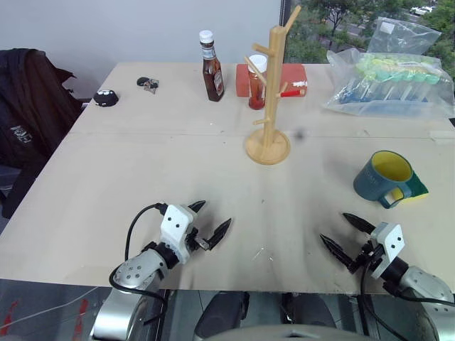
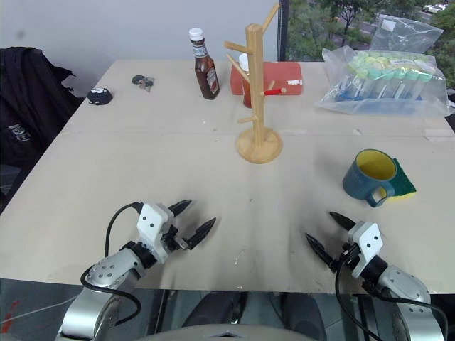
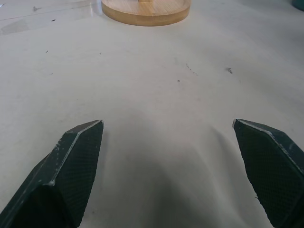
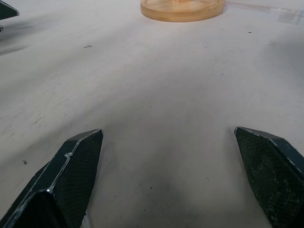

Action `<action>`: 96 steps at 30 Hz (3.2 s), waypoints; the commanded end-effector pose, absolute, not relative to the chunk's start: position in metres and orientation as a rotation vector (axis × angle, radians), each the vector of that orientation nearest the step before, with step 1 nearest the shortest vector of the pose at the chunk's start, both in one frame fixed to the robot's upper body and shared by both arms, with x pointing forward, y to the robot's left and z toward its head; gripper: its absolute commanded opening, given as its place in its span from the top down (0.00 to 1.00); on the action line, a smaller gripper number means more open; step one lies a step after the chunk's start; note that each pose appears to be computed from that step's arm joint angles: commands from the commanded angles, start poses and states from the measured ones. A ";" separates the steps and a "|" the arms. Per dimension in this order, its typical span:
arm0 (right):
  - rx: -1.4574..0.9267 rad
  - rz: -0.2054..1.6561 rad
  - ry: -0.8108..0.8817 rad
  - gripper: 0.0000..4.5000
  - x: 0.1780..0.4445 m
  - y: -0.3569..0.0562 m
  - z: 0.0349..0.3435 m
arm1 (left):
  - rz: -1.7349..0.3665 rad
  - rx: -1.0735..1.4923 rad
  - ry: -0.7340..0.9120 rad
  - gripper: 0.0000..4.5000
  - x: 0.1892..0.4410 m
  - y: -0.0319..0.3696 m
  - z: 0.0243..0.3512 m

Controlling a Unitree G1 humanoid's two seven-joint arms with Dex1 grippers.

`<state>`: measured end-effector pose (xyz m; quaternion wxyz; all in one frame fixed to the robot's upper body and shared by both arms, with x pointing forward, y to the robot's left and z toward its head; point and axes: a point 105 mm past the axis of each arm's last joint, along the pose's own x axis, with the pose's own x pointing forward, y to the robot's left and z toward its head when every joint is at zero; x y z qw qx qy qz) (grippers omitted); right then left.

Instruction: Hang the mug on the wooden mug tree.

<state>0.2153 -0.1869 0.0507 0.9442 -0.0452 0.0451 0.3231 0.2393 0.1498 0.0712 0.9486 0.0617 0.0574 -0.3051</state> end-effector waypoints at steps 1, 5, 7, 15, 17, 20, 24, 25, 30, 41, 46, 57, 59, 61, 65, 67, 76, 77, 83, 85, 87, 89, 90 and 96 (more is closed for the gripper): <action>-0.108 0.638 0.080 0.01 0.213 -0.191 0.059 | -0.620 0.136 0.073 0.00 0.238 0.147 0.085; -0.110 0.629 0.092 0.01 0.211 -0.190 0.061 | -0.629 0.127 0.063 0.00 0.235 0.143 0.089; -0.108 0.628 0.092 0.01 0.212 -0.189 0.062 | -0.630 0.127 0.062 0.00 0.234 0.143 0.090; -0.115 0.612 0.085 0.01 0.215 -0.190 0.063 | -0.631 0.125 0.060 0.00 0.235 0.141 0.090; -0.122 0.593 0.081 0.01 0.216 -0.191 0.064 | -0.638 0.128 0.056 0.00 0.236 0.140 0.091; -0.134 0.526 0.071 0.01 0.217 -0.196 0.065 | -0.650 0.142 0.043 0.00 0.240 0.138 0.094; -0.149 0.301 0.053 0.01 0.221 -0.211 0.070 | -0.727 0.175 -0.004 0.00 0.249 0.128 0.108; -0.146 0.245 0.045 0.01 0.221 -0.215 0.073 | -0.778 0.179 -0.020 0.00 0.249 0.121 0.114; -0.143 0.021 0.023 0.01 0.215 -0.226 0.090 | -1.056 0.191 -0.082 0.00 0.247 0.091 0.142; -0.101 -0.353 -0.024 0.01 0.231 -0.246 0.113 | -1.471 0.302 -0.078 0.00 0.240 0.056 0.176; -0.115 -0.397 -0.002 0.01 0.236 -0.253 0.108 | -1.490 0.330 -0.066 0.00 0.238 0.059 0.175; -0.108 -0.394 0.024 0.52 0.251 -0.260 0.099 | -1.398 0.356 -0.109 0.00 0.230 0.050 0.182; -0.107 -0.389 0.022 0.72 0.254 -0.261 0.099 | -1.372 0.357 -0.102 0.00 0.230 0.049 0.180; -0.103 -0.386 0.023 0.94 0.257 -0.262 0.097 | -1.349 0.358 -0.089 0.00 0.230 0.050 0.177; -0.101 -0.377 0.019 0.99 0.260 -0.264 0.097 | -1.304 0.368 -0.071 0.00 0.237 0.056 0.169; -0.106 -0.377 0.013 0.99 0.261 -0.265 0.098 | -1.287 0.367 -0.070 0.00 0.242 0.059 0.168; -0.284 0.012 -0.067 0.99 0.281 -0.229 0.135 | -1.149 0.271 -0.192 0.00 0.256 0.068 0.179; -0.306 0.106 -0.084 0.99 0.287 -0.218 0.145 | -1.098 0.228 -0.216 0.00 0.260 0.071 0.181; -0.479 0.554 -0.180 0.99 0.322 -0.179 0.205 | -0.881 0.003 -0.356 0.00 0.266 0.084 0.196; -0.536 0.639 -0.199 0.99 0.333 -0.177 0.221 | -0.829 -0.044 -0.391 0.00 0.267 0.088 0.200; -0.629 0.727 -0.226 0.99 0.351 -0.176 0.243 | -0.752 -0.098 -0.445 0.00 0.267 0.094 0.206; -0.706 0.804 -0.254 0.99 0.365 -0.174 0.263 | -0.703 -0.112 -0.493 0.00 0.265 0.096 0.211; -0.736 0.840 -0.264 0.99 0.371 -0.173 0.272 | -0.688 -0.114 -0.523 0.00 0.263 0.096 0.214; -0.907 0.972 -0.269 0.99 0.395 -0.162 0.302 | -0.661 -0.127 -0.584 0.00 0.256 0.091 0.220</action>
